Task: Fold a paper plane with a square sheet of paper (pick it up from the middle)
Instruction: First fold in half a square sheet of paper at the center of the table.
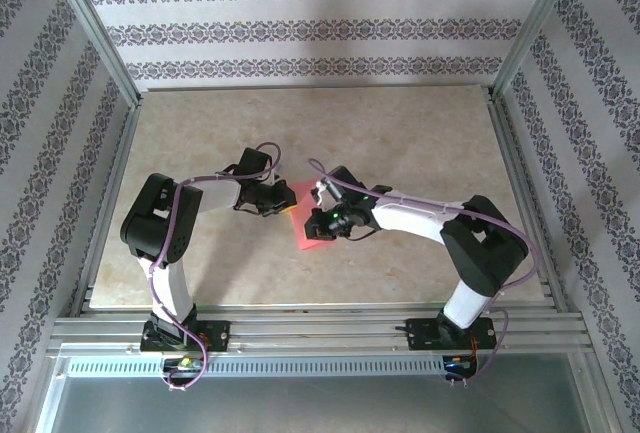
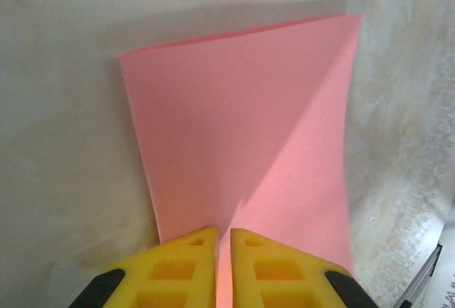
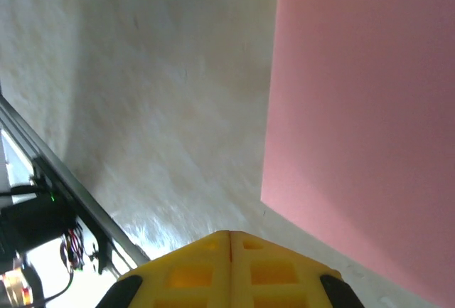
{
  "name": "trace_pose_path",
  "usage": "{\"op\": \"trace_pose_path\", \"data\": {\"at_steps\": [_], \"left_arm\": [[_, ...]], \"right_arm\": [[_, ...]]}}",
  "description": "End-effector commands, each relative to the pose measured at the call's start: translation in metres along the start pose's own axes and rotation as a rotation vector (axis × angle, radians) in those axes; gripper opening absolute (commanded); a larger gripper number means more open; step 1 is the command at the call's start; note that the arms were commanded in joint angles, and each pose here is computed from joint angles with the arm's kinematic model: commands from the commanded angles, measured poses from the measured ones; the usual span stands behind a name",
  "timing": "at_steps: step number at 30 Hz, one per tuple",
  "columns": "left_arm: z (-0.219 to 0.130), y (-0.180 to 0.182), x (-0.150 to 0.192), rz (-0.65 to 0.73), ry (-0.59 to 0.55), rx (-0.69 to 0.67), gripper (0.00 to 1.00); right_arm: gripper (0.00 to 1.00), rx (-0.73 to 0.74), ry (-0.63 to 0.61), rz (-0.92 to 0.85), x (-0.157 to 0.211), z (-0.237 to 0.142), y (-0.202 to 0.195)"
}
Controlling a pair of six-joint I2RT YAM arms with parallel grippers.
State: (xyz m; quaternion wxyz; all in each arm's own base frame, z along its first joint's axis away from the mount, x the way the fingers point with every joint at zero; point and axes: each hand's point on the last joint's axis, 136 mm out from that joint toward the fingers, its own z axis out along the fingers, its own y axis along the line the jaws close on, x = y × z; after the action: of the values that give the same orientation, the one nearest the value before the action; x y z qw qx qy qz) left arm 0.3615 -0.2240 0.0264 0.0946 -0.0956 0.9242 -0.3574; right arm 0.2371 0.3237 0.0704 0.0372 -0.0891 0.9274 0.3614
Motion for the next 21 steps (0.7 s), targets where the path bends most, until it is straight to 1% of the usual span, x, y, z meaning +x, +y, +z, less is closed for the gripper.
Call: {"op": "trace_pose_path", "data": {"at_steps": [1, 5, 9, 12, 14, 17, 21], "left_arm": [[-0.006, -0.019, -0.003, 0.051, 0.004, 0.032, 0.15], [-0.013, -0.028, -0.005, 0.059, -0.008, 0.052, 0.16], [-0.024, -0.025, -0.009, 0.064, -0.048, -0.001, 0.19], [-0.032, -0.025, -0.009, 0.055, -0.086, -0.012, 0.22], [-0.033, -0.03, -0.007, 0.041, -0.1, 0.008, 0.23], [-0.03, -0.039, 0.002, 0.03, -0.104, 0.014, 0.25], [-0.025, -0.039, 0.01, -0.007, -0.123, -0.009, 0.26]], "right_arm": [[0.0, 0.06, -0.066, 0.02, -0.025, -0.001, -0.021], [0.0, 0.101, -0.08, 0.048, -0.042, 0.005, -0.035], [0.01, 0.113, -0.117, 0.104, -0.056, -0.002, -0.046], [0.07, 0.095, -0.167, 0.111, -0.061, -0.018, -0.047], [0.13, 0.096, -0.18, 0.118, -0.06, -0.026, -0.051], [0.22, 0.094, -0.171, 0.149, -0.051, -0.03, -0.06], [0.32, 0.085, -0.146, 0.192, -0.032, -0.031, -0.071]]}}
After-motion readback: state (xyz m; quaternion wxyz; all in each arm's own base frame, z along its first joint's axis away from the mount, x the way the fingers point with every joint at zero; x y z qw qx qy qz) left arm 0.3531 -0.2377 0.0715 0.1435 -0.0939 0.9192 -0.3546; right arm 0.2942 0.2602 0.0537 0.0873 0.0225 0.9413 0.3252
